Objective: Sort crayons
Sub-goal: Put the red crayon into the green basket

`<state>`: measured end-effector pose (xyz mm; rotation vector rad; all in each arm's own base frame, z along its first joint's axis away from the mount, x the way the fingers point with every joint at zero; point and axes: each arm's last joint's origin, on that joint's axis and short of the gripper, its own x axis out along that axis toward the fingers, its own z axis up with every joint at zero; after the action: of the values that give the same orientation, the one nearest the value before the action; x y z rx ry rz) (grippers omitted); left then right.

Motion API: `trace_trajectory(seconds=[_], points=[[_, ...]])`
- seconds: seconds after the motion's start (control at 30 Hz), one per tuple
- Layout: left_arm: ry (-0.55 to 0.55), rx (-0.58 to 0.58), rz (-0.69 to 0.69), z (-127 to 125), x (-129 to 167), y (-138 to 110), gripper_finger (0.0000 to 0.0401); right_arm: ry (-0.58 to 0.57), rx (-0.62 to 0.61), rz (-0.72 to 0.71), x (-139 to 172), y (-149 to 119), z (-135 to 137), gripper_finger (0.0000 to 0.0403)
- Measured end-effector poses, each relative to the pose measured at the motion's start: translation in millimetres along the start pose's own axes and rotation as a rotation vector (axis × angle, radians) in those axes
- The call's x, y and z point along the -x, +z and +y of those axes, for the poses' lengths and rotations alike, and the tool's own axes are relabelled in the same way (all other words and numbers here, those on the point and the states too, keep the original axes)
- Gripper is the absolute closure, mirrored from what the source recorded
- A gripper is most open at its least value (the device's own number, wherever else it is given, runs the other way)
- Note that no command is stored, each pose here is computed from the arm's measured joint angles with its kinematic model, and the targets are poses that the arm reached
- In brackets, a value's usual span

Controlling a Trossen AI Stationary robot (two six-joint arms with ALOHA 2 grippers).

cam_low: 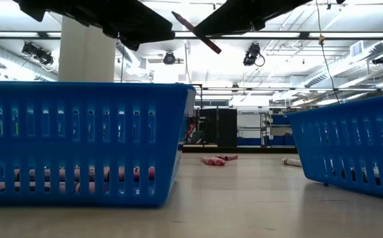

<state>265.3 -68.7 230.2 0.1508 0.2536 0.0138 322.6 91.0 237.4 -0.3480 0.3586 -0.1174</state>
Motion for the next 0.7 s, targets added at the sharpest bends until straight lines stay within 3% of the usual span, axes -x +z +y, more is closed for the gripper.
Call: trace_trajectory(seconds=[0.27, 0.7], points=[[0.007, -0.025, -0.051, 1, 0, 5, 0.0229, 0.053, -0.014, -0.011, 0, 0, 1, 0.0364], [0.016, -0.054, -0.115, -2, -9, 5, 0.0229, 0.032, -0.040, -0.025, -1, 2, -2, 0.0364]])
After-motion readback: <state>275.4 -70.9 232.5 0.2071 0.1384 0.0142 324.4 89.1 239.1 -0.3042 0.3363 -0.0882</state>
